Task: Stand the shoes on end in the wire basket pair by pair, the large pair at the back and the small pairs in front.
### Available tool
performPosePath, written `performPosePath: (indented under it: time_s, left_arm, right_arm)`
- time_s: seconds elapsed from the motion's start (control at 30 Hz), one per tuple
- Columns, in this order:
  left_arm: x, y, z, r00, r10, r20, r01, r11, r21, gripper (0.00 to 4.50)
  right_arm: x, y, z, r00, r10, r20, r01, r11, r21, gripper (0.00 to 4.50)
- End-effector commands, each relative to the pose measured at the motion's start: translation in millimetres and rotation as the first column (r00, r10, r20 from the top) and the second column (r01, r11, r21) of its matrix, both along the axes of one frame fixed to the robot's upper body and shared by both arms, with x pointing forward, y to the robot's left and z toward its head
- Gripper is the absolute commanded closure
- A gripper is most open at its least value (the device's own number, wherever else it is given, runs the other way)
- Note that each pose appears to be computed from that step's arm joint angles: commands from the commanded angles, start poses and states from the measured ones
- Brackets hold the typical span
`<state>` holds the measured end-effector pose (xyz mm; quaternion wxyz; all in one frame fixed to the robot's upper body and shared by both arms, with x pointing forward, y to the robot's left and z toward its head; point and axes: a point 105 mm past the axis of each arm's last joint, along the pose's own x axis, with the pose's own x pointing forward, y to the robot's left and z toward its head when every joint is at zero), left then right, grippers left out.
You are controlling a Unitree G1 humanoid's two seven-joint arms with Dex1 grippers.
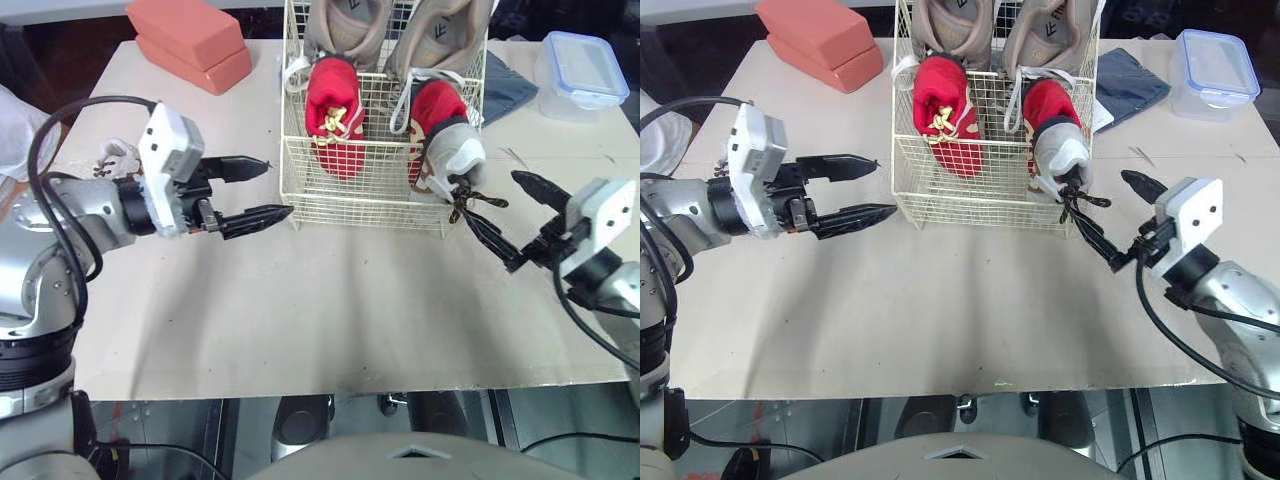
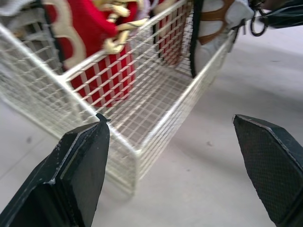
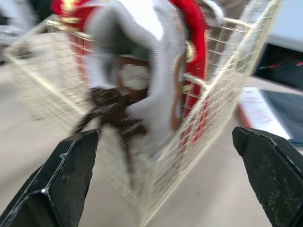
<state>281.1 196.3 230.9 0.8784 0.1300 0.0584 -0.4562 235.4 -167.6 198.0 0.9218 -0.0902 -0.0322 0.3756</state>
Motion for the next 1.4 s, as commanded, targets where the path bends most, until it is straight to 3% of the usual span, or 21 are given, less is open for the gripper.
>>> performPosePath:
  time_s: [0.03, 0.27, 0.4, 0.73, 1.1, 1.27, 1.4]
  left_arm:
    - [-0.7, 16.2, 9.0, 0.996, 0.057, 0.062, -0.057, 0.998, 0.008, 0.0]
    - [5.6, 40.0, 5.0, 0.983, 0.164, 0.08, -0.161, 0.986, -0.045, 0.0]
    - [20.0, 74.8, -2.1, 0.933, 0.337, 0.126, -0.328, 0.941, -0.083, 0.0]
    - [40.1, 182.0, -20.6, 0.711, 0.68, 0.179, -0.669, 0.733, -0.126, 0.0]
    - [59.4, 228.4, -21.8, 0.56, 0.815, 0.151, -0.793, 0.58, -0.187, 0.0]
    - [63.6, 246.9, -27.7, 0.475, 0.876, 0.083, -0.87, 0.482, -0.104, 0.0]
    - [67.3, 247.2, -39.8, 0.46, 0.887, 0.036, -0.886, 0.461, -0.037, 0.0]
  right_arm:
    - [-22.4, 10.2, 12.8, 0.99, 0.141, -0.015, -0.141, 0.99, -0.006, 0.03]
    - [-45.4, 46.6, 20.3, 0.931, 0.365, -0.021, -0.365, 0.931, 0.027, 0.03]
    - [-38.4, 74.8, 12.4, 0.914, 0.401, 0.065, -0.404, 0.914, 0.027, 0.03]
    - [-20.0, 93.3, -11.7, 0.912, 0.386, 0.139, -0.39, 0.921, 0.002, 0.03]
    - [-14.1, 91.4, -22.9, 0.916, 0.368, 0.16, -0.369, 0.929, -0.025, 0.03]
    - [-13.8, 89.9, -26.3, 0.92, 0.354, 0.168, -0.353, 0.935, -0.034, 0.03]
    - [-12.9, 90.9, -25.3, 0.92, 0.351, 0.175, -0.351, 0.936, -0.034, 0.03]
